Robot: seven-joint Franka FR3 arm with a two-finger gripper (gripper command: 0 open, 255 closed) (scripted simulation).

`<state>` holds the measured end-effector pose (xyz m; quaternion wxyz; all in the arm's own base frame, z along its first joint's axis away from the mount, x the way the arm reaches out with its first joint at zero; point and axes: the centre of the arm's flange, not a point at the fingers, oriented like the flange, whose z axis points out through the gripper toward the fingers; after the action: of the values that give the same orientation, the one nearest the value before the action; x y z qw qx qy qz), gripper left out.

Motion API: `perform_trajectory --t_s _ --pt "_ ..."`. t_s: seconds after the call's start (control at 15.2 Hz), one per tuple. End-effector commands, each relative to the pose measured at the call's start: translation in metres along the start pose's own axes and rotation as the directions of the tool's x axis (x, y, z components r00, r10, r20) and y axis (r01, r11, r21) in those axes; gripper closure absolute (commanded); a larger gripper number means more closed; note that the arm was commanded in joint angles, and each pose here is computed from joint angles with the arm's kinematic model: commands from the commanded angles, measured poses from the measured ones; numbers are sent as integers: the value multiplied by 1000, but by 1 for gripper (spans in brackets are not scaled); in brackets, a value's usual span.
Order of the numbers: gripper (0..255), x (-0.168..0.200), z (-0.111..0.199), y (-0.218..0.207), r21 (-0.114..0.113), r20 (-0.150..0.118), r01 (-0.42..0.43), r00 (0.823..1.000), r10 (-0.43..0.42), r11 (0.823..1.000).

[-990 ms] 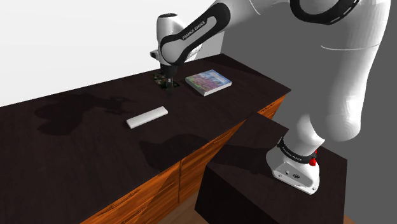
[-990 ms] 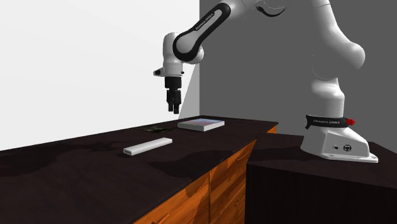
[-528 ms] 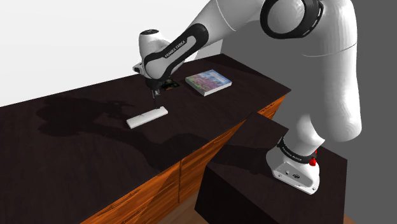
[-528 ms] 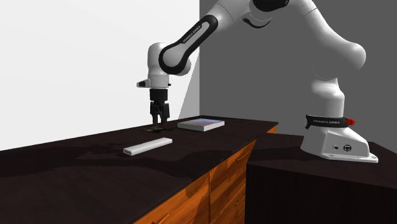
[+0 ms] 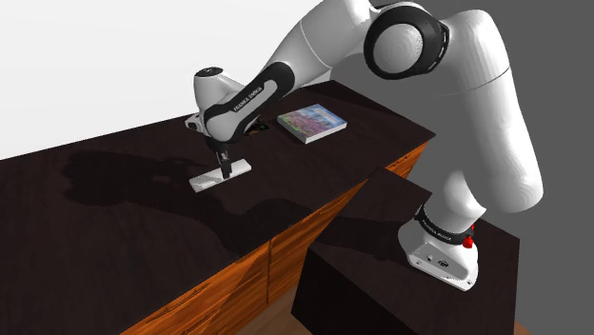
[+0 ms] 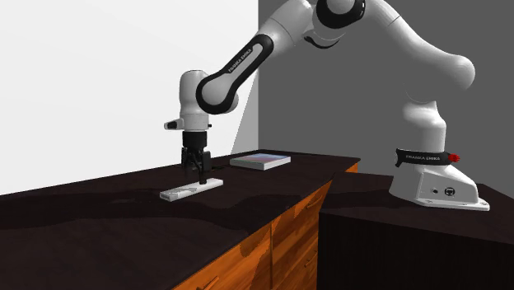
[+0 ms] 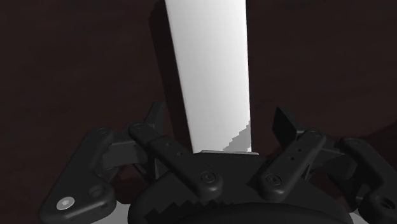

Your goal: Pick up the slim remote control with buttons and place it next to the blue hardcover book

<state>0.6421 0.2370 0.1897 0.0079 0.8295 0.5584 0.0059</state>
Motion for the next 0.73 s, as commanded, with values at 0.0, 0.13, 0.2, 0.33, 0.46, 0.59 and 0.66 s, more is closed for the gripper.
perform_trajectory --t_s 0.0,0.13,0.2,0.33,0.46,0.59,0.66 --pt "0 1 12 0 0 0 1 1000 -1 1000" --pt "0 1 25 0 0 0 1 1000 -1 1000" --pt "0 1 25 0 0 0 1 1000 -1 1000" --pt "0 1 25 0 0 0 1 1000 -1 1000" --pt "0 1 25 0 0 0 1 1000 -1 1000" --pt "0 1 25 0 0 0 1 1000 -1 1000" --pt "0 1 25 0 0 0 1 1000 -1 1000"
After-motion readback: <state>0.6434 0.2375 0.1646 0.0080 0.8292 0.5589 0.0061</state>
